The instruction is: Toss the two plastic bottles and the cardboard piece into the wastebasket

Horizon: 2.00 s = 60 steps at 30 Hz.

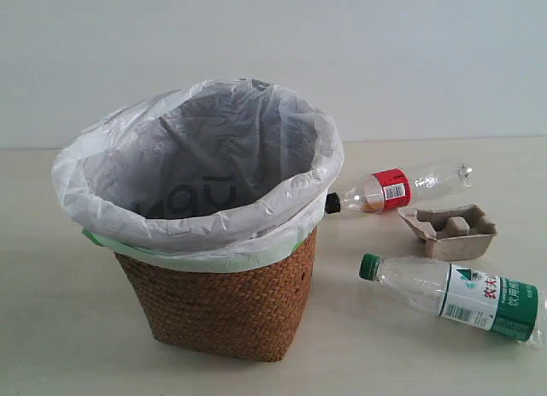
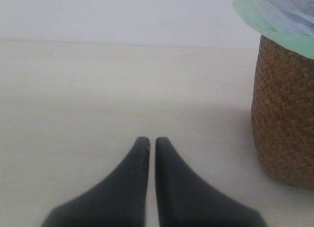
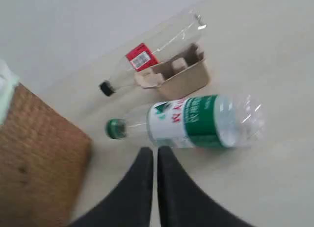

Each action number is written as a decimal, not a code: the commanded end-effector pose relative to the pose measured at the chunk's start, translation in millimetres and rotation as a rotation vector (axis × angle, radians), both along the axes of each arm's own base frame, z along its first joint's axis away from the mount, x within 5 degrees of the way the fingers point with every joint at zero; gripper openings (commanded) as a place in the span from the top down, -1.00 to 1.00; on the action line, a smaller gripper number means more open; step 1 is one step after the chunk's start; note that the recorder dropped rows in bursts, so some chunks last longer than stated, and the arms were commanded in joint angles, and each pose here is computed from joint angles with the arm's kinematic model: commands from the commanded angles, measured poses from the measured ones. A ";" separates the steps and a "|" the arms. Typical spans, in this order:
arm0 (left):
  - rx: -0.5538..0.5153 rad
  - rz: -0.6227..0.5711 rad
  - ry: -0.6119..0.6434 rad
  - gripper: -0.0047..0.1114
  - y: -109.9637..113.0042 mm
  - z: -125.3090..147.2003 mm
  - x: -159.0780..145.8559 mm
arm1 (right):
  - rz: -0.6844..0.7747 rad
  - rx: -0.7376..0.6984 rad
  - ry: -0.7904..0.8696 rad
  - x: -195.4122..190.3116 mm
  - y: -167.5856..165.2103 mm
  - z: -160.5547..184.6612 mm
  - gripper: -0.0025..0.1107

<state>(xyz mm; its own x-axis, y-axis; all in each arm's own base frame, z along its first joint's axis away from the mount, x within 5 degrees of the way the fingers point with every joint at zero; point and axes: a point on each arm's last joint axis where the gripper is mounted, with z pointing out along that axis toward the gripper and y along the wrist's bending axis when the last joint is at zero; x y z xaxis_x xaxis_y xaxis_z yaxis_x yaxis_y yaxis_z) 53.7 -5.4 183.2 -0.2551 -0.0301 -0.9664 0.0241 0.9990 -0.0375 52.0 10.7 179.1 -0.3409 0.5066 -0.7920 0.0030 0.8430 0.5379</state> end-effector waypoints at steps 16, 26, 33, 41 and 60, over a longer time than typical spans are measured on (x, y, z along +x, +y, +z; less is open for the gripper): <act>0.007 0.001 0.002 0.85 0.2 -1.2 -0.2 | 0.011 0.520 -0.030 -0.2 11.1 14.2 0.96; 0.007 0.001 0.002 0.85 0.2 -1.2 -0.2 | -0.010 0.514 -0.102 1.4 7.7 19.7 0.96; 0.007 0.001 0.002 0.85 0.2 -1.2 -0.2 | -0.040 0.553 -0.187 2.7 3.6 27.0 0.96; 0.007 0.001 0.002 0.85 0.2 -1.2 -0.2 | 0.042 0.117 -0.184 17.4 8.3 61.2 0.96; 0.007 0.001 0.002 0.85 0.2 -1.2 -0.2 | 0.358 -1.046 0.784 182.7 -0.1 132.4 0.96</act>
<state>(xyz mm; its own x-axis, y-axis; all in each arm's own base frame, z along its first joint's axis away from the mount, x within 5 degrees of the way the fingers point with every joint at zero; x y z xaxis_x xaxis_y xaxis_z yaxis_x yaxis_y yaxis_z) 53.7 -5.4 183.2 -0.2551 -0.0301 -0.9664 0.0241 0.9990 -0.0375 222.2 14.1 311.0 -0.8665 -0.3852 -0.3173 -0.2803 0.9017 -0.3291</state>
